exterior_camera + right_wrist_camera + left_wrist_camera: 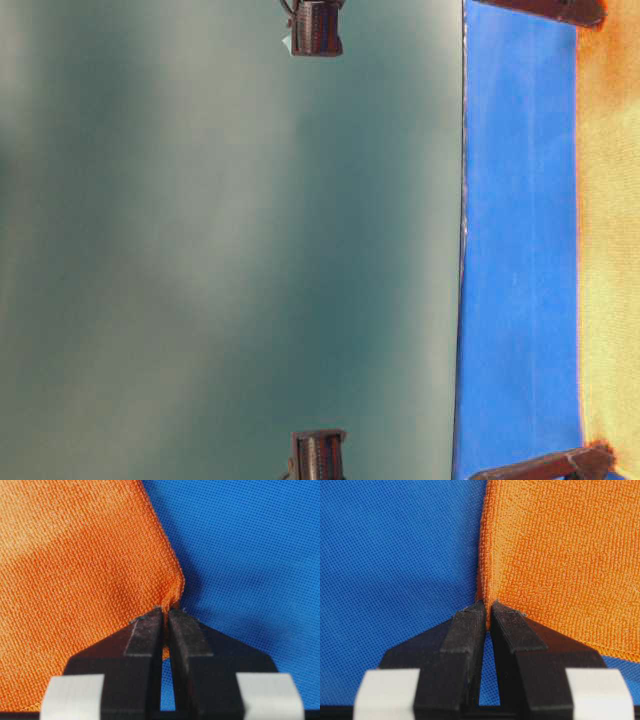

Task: Fold the orange towel.
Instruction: 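Grasp the left and right corners of the folded towel, then lift the towel and fold the right half over onto the left half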

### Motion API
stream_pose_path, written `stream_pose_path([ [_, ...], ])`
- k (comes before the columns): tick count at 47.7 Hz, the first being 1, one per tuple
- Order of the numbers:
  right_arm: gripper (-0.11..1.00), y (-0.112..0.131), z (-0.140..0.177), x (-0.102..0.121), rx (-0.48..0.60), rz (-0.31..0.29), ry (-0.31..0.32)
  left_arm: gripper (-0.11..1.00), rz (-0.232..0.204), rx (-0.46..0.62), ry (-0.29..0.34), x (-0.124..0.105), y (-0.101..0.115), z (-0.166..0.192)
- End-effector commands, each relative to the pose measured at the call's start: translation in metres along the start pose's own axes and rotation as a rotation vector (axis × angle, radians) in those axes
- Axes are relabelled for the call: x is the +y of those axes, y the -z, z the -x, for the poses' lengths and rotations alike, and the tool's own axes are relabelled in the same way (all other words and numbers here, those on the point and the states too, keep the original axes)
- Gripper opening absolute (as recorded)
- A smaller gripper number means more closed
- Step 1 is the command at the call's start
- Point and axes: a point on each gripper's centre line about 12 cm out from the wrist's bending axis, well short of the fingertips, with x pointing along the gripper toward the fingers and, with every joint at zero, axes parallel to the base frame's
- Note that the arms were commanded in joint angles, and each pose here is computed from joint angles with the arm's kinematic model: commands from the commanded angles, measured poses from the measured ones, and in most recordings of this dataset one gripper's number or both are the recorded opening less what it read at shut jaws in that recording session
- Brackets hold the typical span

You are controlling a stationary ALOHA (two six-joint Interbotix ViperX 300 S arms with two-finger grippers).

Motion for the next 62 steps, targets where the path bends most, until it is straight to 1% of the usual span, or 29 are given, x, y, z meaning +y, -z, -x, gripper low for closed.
stream_pose_path([
  [1, 0.02, -0.011, 0.008, 0.003, -0.042, 0.002, -0.010, 0.02, 0.008, -0.034, 0.000, 0.000, -0.016, 0.009],
  [10, 0.02, -0.029, 0.036, 0.006, -0.092, -0.003, -0.013, 0.02, 0.005, -0.006, 0.002, -0.002, -0.035, 0.033],
  [14, 0.02, -0.038, 0.052, 0.007, -0.113, -0.003, -0.011, 0.02, 0.004, -0.020, 0.005, -0.003, -0.046, 0.048],
  [20, 0.02, -0.050, 0.078, 0.009, -0.164, -0.008, -0.016, 0.02, 0.004, -0.101, 0.012, -0.004, -0.064, 0.074],
  [30, 0.02, -0.060, 0.111, 0.012, -0.266, -0.005, -0.040, 0.02, 0.001, -0.226, 0.023, -0.006, -0.077, 0.107],
  [39, 0.02, -0.059, 0.115, 0.012, -0.279, 0.000, -0.042, 0.02, 0.000, -0.308, 0.032, -0.008, -0.080, 0.118],
  [45, 0.02, -0.062, 0.113, 0.011, -0.289, 0.000, -0.040, 0.02, -0.021, -0.345, 0.057, -0.017, -0.082, 0.119],
  [48, 0.02, -0.065, 0.112, 0.007, -0.296, -0.002, -0.028, 0.02, -0.037, -0.369, 0.077, -0.025, -0.085, 0.120],
  [52, 0.02, -0.071, 0.109, -0.002, -0.307, -0.013, -0.003, 0.02, -0.063, -0.403, 0.111, -0.038, -0.088, 0.118],
  [57, 0.02, -0.081, 0.102, -0.019, -0.313, -0.033, 0.048, 0.02, -0.090, -0.444, 0.149, -0.053, -0.093, 0.114],
  [62, 0.02, -0.093, 0.096, -0.038, -0.310, -0.031, 0.108, 0.02, -0.107, -0.475, 0.176, -0.065, -0.100, 0.108],
])
